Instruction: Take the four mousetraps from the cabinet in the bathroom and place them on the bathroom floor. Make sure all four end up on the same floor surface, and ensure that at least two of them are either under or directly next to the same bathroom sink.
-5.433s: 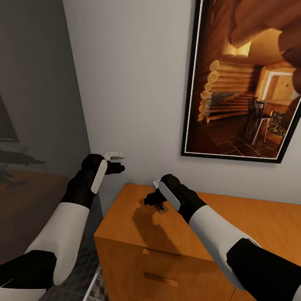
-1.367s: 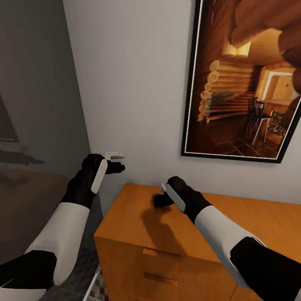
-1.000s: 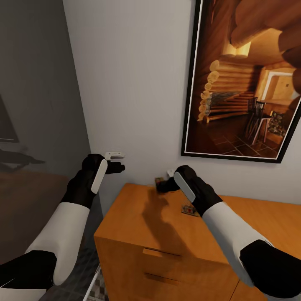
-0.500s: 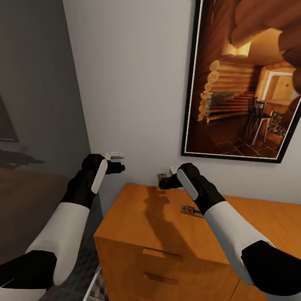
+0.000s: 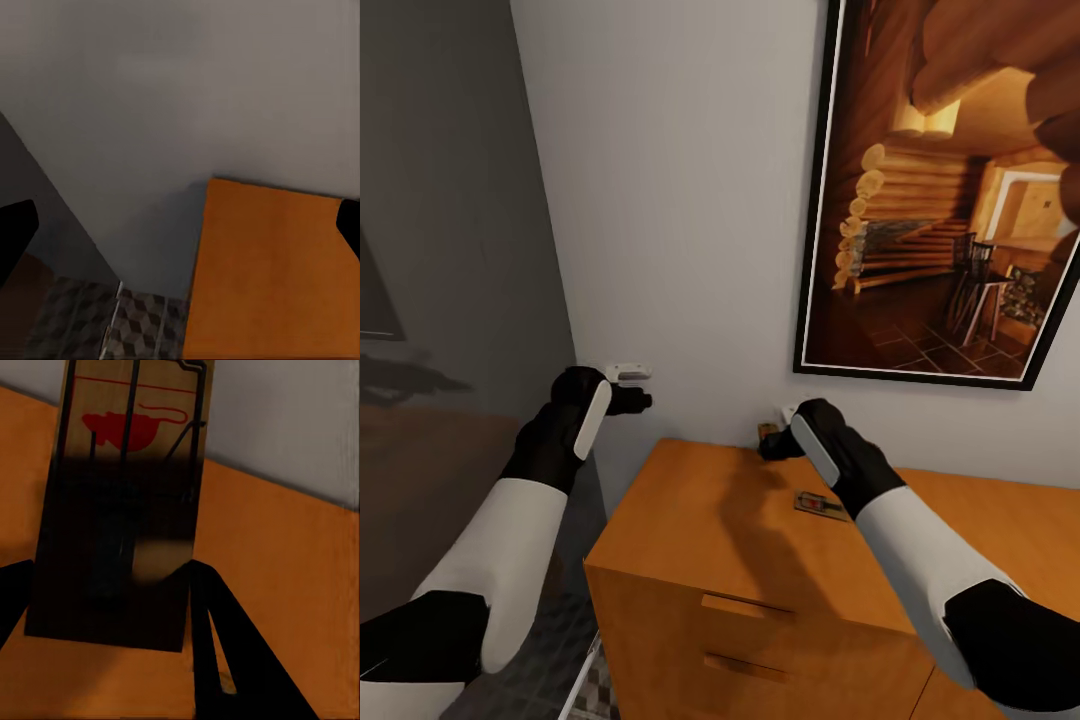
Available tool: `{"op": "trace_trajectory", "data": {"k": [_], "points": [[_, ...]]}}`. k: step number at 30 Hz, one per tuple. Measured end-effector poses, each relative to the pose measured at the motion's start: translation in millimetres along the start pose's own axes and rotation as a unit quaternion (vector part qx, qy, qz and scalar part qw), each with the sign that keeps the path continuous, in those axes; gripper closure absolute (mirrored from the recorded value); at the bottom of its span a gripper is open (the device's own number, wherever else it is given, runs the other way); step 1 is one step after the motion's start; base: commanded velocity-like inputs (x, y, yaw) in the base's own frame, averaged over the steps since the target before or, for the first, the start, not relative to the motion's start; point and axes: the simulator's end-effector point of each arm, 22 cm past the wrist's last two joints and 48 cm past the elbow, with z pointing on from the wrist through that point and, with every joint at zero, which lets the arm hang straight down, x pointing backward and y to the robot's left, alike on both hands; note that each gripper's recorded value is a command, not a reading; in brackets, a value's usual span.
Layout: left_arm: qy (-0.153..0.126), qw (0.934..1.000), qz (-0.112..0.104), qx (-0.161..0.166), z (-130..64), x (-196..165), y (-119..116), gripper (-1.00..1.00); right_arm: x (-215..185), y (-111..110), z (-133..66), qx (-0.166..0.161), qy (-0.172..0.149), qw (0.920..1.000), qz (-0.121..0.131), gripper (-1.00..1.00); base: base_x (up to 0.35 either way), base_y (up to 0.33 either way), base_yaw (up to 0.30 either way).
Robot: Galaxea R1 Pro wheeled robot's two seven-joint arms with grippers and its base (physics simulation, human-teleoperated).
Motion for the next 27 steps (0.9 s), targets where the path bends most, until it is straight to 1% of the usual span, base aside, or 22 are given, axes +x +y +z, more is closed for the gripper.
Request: {"op": "trace_trajectory", "data": {"k": [3, 4, 8, 12, 15, 20, 27], "points": [[0.01, 0.9999, 0.002, 0.009, 4.9, 11, -10, -1.0, 4, -17, 2.0, 0.017, 0.008, 0.9998, 0.001, 1.0, 0.0, 0.0, 0.0], [0.009, 0.9999, -0.001, 0.01, 4.4, 11, -11, -1.0, 4, -18, 1.8, 0.022, 0.007, 0.9997, -0.002, 1.0, 0.0, 0.0, 0.0], [0.008, 0.9999, -0.008, 0.01, 4.2, 13, -12, -1.0, 2, -37, 0.8, 0.043, 0.004, 0.9991, -0.006, 1.0, 0.0, 0.0, 0.0], [0.01, 0.9998, -0.014, 0.009, 4.3, 14, -11, -1.0, 3, -51, 0.4, 0.055, 0.004, 0.9985, -0.005, 1.0, 0.0, 0.0, 0.0], [0.01, 0.9998, -0.018, 0.006, 4.0, 14, -10, -1.0, 3, -54, -0.1, 0.056, 0.003, 0.9984, -0.004, 1.0, 0.0, 0.0, 0.0], [0.009, 0.9998, -0.019, -0.005, 2.4, 13, -5, -1.0, -7, -51, -6.1, 0.053, -0.01, 0.9985, -0.005, 1.0, -0.032, -0.03, 0.0], [0.011, 0.9995, -0.019, -0.023, 1.7, 13, 3, -1.0, -19, -45, -14.7, 0.047, -0.029, 0.9985, -0.007, 1.0, -0.225, -0.125, 0.0]]}}
